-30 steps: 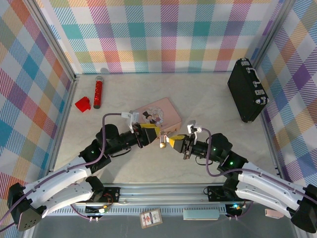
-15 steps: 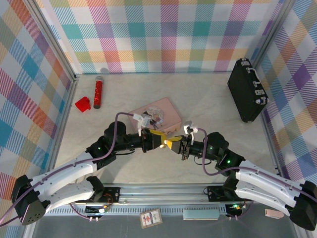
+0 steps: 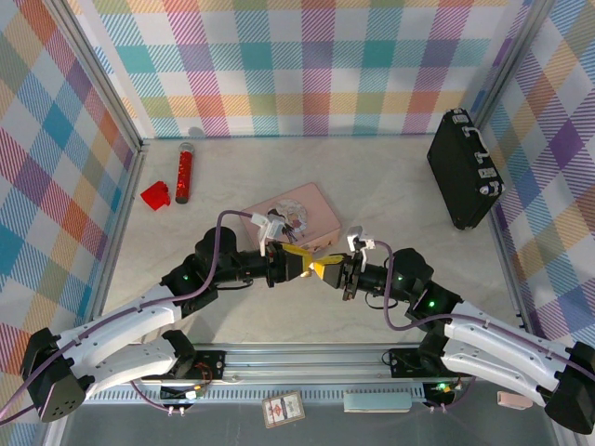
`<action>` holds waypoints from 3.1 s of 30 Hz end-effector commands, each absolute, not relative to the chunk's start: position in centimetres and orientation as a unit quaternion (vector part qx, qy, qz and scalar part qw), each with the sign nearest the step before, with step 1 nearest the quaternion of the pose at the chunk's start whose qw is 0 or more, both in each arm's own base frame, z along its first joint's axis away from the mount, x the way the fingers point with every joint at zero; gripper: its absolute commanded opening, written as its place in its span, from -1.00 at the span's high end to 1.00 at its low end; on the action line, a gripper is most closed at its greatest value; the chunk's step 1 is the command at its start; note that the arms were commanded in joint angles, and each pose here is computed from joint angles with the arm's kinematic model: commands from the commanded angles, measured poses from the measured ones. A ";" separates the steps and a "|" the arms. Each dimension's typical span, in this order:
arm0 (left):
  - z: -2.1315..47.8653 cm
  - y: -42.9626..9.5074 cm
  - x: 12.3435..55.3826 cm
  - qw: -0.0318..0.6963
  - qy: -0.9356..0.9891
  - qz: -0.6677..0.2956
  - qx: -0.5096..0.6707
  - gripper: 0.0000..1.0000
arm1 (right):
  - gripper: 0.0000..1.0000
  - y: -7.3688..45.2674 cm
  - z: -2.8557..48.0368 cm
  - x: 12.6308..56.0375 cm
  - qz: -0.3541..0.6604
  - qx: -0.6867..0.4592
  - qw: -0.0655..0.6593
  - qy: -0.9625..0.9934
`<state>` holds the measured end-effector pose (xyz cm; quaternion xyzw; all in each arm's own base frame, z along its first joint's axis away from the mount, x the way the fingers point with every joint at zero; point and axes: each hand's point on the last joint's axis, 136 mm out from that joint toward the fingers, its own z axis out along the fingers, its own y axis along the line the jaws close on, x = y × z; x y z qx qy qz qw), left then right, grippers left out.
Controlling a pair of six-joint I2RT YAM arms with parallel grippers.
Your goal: Unlock the padlock with the key
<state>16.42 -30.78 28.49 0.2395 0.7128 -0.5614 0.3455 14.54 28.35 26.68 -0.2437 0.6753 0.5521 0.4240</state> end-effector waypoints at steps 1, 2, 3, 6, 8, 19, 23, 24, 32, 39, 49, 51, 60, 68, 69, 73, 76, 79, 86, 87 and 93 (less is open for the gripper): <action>30.3 -30.9 16.1 0.355 0.693 -0.572 0.257 0.39 | 1.00 28.2 29.5 14.3 0.567 -0.250 0.449 0.644; 30.3 -31.0 16.1 0.354 0.693 -0.573 0.258 0.42 | 1.00 28.2 29.4 14.4 0.567 -0.249 0.448 0.645; 30.3 -31.0 16.1 0.353 0.692 -0.574 0.258 0.45 | 1.00 28.2 29.4 14.4 0.567 -0.248 0.448 0.645; 30.3 -31.1 16.1 0.353 0.692 -0.574 0.258 0.59 | 1.00 28.3 29.4 14.4 0.567 -0.248 0.449 0.644; 30.3 -31.1 16.1 0.353 0.692 -0.575 0.257 0.70 | 1.00 28.3 29.3 14.5 0.568 -0.247 0.447 0.645; 30.4 -30.8 16.8 0.366 0.695 -0.573 0.235 1.00 | 0.80 27.8 28.8 15.6 0.561 -0.210 0.457 0.658; 30.4 -29.8 18.2 0.398 0.697 -0.567 0.183 1.00 | 0.25 26.4 28.6 16.7 0.558 -0.159 0.484 0.655; 30.3 -29.5 18.6 0.404 0.698 -0.566 0.170 1.00 | 0.23 26.3 28.6 16.7 0.561 -0.155 0.486 0.652; 30.6 -30.3 19.4 0.394 0.667 -0.623 0.112 1.00 | 0.00 27.5 29.9 16.4 0.599 -0.167 0.479 0.620; 31.3 -31.0 18.7 0.381 0.658 -0.637 0.128 1.00 | -0.01 27.4 29.4 17.0 0.593 -0.157 0.478 0.628; 31.4 -31.5 18.5 0.375 0.656 -0.641 0.137 1.00 | 0.25 28.6 30.1 15.9 0.608 -0.197 0.457 0.619; 31.5 -31.5 18.5 0.375 0.655 -0.641 0.138 1.00 | 0.33 28.8 30.0 15.9 0.607 -0.202 0.453 0.621; 31.6 -31.4 18.5 0.379 0.658 -0.635 0.140 1.00 | 0.50 28.5 30.0 15.9 0.608 -0.198 0.459 0.617; 31.8 -31.7 18.6 0.378 0.658 -0.634 0.147 1.00 | 0.65 28.0 30.3 16.1 0.602 -0.191 0.469 0.617; 31.7 -31.7 18.6 0.376 0.660 -0.634 0.148 1.00 | 0.66 27.9 30.3 16.1 0.599 -0.191 0.472 0.618; 31.6 -31.9 18.3 0.369 0.663 -0.633 0.153 1.00 | 0.76 27.1 30.2 16.3 0.594 -0.187 0.480 0.618; 31.3 -31.9 18.2 0.368 0.666 -0.630 0.154 1.00 | 0.78 26.9 30.4 16.3 0.599 -0.187 0.477 0.615; 31.2 -32.1 18.1 0.366 0.666 -0.630 0.157 1.00 | 0.76 26.9 30.5 16.3 0.605 -0.185 0.474 0.613; 31.1 -32.3 18.0 0.365 0.667 -0.629 0.161 1.00 | 0.62 26.8 30.6 16.3 0.613 -0.183 0.469 0.609; 31.0 -32.4 18.0 0.365 0.667 -0.629 0.161 1.00 | 0.62 26.8 30.6 16.3 0.613 -0.183 0.468 0.609; 31.0 -32.2 18.0 0.368 0.667 -0.628 0.158 1.00 | 0.63 26.8 30.4 16.3 0.614 -0.182 0.467 0.610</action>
